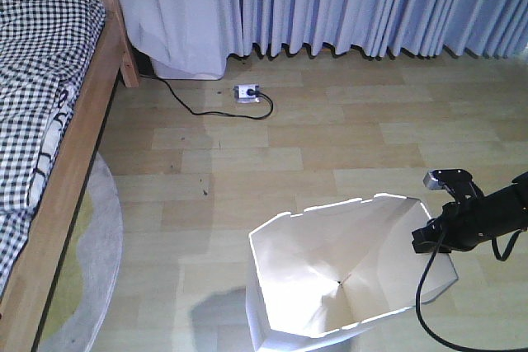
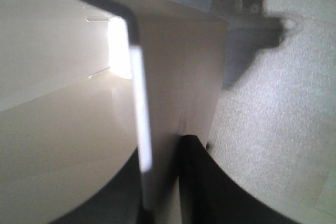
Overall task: Move trash bin to bedside with robot
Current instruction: 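Drive toward the bed and curtains holding the bin with the right gripper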
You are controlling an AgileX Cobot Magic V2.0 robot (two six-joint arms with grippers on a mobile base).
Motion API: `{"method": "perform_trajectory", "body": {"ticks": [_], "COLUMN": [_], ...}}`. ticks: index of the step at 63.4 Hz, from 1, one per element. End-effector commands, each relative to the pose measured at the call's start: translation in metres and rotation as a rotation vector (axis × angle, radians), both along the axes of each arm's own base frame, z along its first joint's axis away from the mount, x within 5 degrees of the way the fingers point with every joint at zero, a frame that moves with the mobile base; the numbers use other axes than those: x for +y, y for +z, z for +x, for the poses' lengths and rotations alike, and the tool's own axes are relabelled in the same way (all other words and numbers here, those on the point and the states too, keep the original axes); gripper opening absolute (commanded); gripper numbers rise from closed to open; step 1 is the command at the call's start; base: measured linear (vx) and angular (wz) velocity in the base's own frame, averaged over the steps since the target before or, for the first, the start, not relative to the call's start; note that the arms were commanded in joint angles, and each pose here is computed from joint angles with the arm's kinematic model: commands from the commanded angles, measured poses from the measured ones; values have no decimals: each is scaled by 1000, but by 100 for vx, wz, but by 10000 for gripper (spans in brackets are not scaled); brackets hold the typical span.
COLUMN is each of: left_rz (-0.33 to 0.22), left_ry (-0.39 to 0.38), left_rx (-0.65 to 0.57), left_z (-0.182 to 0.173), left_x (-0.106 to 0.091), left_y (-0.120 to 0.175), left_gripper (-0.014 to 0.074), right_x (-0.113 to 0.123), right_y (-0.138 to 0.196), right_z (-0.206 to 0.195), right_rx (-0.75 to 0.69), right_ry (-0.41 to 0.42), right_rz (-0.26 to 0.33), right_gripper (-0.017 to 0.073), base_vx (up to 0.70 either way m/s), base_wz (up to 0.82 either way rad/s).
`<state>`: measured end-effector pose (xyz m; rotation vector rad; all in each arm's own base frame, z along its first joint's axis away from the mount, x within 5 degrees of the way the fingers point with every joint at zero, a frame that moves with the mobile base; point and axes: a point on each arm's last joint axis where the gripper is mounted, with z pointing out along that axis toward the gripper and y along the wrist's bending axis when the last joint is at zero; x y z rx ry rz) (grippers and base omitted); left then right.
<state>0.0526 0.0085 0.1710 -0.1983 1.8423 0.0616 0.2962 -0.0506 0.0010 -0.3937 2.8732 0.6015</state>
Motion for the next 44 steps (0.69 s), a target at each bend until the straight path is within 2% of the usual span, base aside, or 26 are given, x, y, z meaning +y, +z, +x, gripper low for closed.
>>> {"method": "perform_trajectory", "body": {"ticks": [1, 44], "left_rz": [4, 4], "left_ry": [-4, -4], "left_rx": [-77, -77], "left_z": [1, 1], "left_x": [0, 0], "left_y": [5, 5], "left_gripper": [-6, -6], "right_x": [9, 9], "right_y": [31, 31], "right_z": [8, 8], "right_rx": [-44, -44], "right_ry": [-10, -10], "right_rz": [157, 156], "right_gripper": [-5, -5], "base_vx": [26, 27], "base_wz": [4, -1]}}
